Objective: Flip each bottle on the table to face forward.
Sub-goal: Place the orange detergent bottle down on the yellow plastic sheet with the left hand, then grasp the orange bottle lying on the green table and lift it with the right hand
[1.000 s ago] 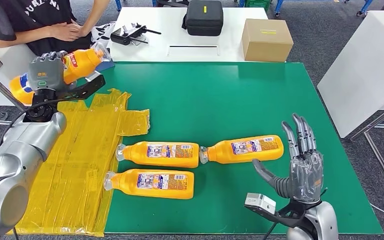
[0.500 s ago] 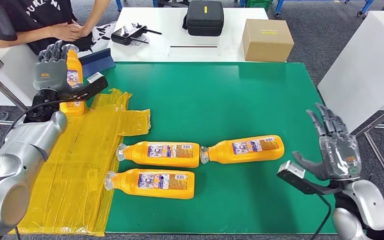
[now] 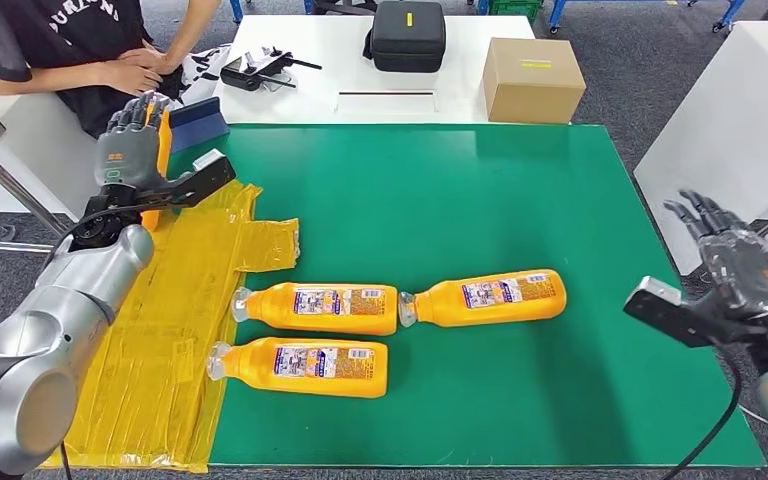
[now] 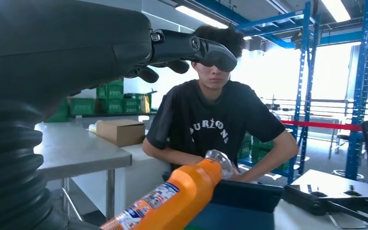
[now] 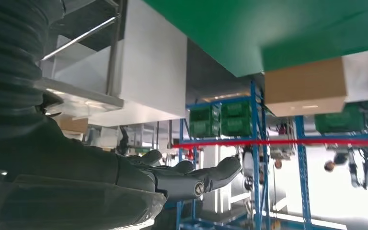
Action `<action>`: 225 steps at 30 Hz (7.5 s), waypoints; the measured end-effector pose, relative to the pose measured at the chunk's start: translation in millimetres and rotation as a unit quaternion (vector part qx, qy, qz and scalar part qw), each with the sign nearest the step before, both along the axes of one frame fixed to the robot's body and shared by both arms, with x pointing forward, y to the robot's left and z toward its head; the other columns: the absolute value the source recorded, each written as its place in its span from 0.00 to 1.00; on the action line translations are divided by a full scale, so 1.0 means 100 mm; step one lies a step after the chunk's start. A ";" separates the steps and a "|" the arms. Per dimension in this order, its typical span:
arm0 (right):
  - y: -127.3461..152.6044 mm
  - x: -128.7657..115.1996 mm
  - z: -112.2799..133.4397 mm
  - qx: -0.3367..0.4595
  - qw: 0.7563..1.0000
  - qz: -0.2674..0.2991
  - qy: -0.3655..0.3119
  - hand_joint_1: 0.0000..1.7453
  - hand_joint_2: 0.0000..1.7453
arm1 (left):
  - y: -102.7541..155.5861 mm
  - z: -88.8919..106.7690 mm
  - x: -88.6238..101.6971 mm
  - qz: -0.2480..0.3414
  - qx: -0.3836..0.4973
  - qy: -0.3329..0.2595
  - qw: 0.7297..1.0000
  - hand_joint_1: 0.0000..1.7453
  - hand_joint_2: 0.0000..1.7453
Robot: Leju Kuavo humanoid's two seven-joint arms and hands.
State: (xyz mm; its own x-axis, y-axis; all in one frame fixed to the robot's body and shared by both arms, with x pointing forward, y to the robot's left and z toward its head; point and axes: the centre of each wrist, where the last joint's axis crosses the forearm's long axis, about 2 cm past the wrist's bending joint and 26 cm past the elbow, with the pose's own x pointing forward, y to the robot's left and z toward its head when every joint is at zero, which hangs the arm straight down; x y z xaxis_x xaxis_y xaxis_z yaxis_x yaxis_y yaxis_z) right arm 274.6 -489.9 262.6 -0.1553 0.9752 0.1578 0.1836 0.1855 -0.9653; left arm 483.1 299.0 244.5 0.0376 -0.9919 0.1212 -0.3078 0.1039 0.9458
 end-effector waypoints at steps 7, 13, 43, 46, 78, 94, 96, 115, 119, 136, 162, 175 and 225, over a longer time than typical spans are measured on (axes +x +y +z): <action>-0.33 0.45 0.55 -0.015 0.997 0.009 0.079 0.00 1.00 | -0.12 0.01 0.01 -0.054 -0.077 0.007 0.996 0.00 1.00; -0.41 0.55 0.65 -0.025 0.995 0.003 0.096 0.00 1.00 | -0.16 0.01 0.01 -0.073 -0.112 0.014 0.991 0.00 1.00; 1.16 1.74 -0.04 -0.007 0.942 0.249 0.225 0.00 1.00 | -0.41 -0.15 -0.11 -0.233 -0.396 -0.025 0.888 0.00 1.00; 1.13 1.67 -0.22 -0.007 0.938 0.249 0.243 0.00 1.00 | -0.42 -0.15 -0.12 -0.226 -0.399 -0.026 0.888 0.00 1.00; 0.80 0.46 -1.11 -0.160 0.969 0.085 0.165 0.00 1.00 | -0.39 -0.22 -0.15 -0.197 -0.397 -0.011 0.896 0.00 1.00; 1.19 0.76 -1.20 -0.153 0.979 0.076 0.116 0.00 1.00 | -0.48 -0.24 -0.15 -0.200 -0.396 -0.006 0.896 0.00 1.00; 1.21 0.78 -1.21 -0.150 0.979 0.075 0.118 0.00 1.00 | -0.48 -0.24 -0.15 -0.200 -0.396 -0.006 0.896 0.00 1.00; 1.07 1.07 -1.35 -0.096 0.959 0.073 0.255 0.00 1.00 | -0.50 -0.29 -0.18 -0.199 -0.401 0.000 0.894 0.00 1.00; 1.05 1.15 -1.34 -0.083 0.955 0.072 0.274 0.00 1.00 | -0.49 -0.34 -0.20 -0.197 -0.403 0.003 0.894 0.00 1.00; 1.34 1.28 -1.43 -0.064 0.963 0.088 0.248 0.97 1.00 | -0.44 -0.49 -0.26 -0.187 -0.408 0.013 0.894 0.00 1.00; 1.54 1.10 -1.58 -0.063 0.980 0.040 0.184 1.00 1.00 | -0.44 -0.54 -0.29 -0.180 -0.410 0.017 0.894 0.00 1.00; 1.31 0.71 -1.15 -0.047 0.996 -0.020 0.067 1.00 1.00 | -0.36 -0.70 -0.38 -0.162 -0.417 0.025 0.894 0.00 1.00; 3.14 1.39 -1.00 0.459 0.864 0.167 -0.126 1.00 1.00 | -1.45 -0.06 -0.42 -0.398 -0.494 0.138 0.761 0.00 1.00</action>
